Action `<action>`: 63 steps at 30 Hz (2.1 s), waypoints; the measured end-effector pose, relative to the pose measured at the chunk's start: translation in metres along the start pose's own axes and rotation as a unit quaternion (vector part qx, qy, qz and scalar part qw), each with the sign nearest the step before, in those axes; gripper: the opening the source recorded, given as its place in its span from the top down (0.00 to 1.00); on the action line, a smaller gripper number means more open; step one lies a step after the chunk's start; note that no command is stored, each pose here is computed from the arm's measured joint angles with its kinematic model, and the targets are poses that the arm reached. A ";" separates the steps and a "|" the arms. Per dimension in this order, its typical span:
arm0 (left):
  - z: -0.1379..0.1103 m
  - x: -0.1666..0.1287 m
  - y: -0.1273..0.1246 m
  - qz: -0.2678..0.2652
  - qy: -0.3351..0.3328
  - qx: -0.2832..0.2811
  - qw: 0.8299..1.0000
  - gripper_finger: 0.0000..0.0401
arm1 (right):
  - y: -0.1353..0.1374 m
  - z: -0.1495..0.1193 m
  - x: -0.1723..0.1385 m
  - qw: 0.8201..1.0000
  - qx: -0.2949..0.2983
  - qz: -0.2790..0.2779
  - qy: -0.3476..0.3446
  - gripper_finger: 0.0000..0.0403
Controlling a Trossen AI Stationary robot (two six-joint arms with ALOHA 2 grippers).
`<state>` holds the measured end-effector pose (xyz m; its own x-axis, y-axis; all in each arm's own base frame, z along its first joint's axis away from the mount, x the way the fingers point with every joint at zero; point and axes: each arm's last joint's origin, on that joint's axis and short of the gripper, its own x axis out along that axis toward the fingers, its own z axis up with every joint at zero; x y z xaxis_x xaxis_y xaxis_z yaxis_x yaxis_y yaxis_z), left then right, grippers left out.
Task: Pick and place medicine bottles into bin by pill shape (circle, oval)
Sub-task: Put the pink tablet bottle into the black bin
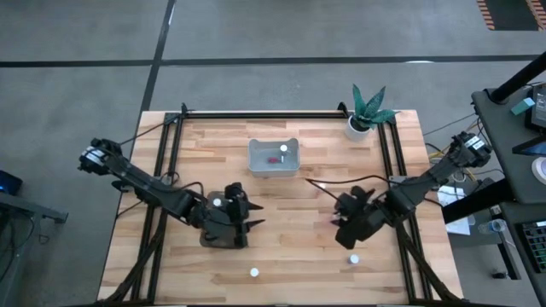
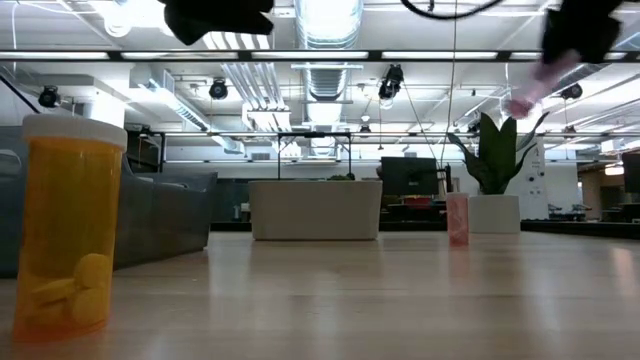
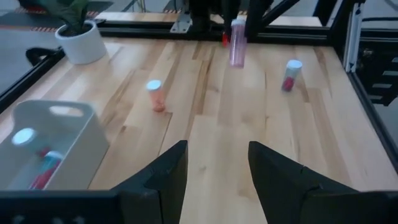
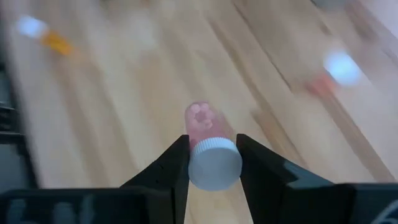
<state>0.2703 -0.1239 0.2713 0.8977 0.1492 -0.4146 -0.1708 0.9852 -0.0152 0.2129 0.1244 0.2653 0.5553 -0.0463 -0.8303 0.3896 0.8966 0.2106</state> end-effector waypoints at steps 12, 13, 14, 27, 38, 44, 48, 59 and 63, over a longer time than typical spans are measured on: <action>-0.009 0.044 -0.007 -0.034 -0.010 -0.001 0.999 0.62 | 0.006 0.030 0.026 0.990 -0.103 0.046 -0.080 0.73; -0.009 0.047 -0.006 -0.031 -0.009 -0.003 0.999 0.62 | 0.007 0.032 0.029 0.990 -0.106 0.047 -0.082 0.73; -0.010 0.051 -0.005 -0.031 -0.010 -0.006 0.999 0.61 | 0.007 0.033 0.031 0.989 -0.111 0.052 -0.081 0.73; -0.018 0.093 0.006 -0.034 -0.042 -0.030 0.998 0.43 | 0.010 0.041 0.054 0.985 -0.151 0.053 -0.067 0.73; -0.034 0.126 0.003 -0.105 -0.059 -0.043 0.992 0.43 | 0.013 0.052 0.053 0.979 -0.176 0.054 -0.083 0.73; -0.035 0.134 0.002 -0.104 -0.066 -0.049 0.991 0.43 | 0.013 0.056 0.051 0.976 -0.190 0.055 -0.089 0.73; -0.035 0.135 0.002 -0.104 -0.065 -0.049 0.991 0.48 | 0.013 0.056 0.051 0.976 -0.195 0.056 -0.086 0.73; -0.034 0.135 0.003 -0.102 -0.066 -0.049 0.991 0.77 | 0.013 0.056 0.051 0.975 -0.195 0.056 -0.087 0.71; -0.033 0.135 0.003 -0.102 -0.068 -0.046 0.991 0.82 | 0.013 0.058 0.049 0.975 -0.194 0.058 -0.093 0.62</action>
<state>0.3775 -0.1038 0.1849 0.9627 -0.0363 -0.2681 -0.0108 0.9850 -0.1721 0.2873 0.1086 0.2574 0.7162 0.0189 -0.6976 0.0288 0.9980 0.0566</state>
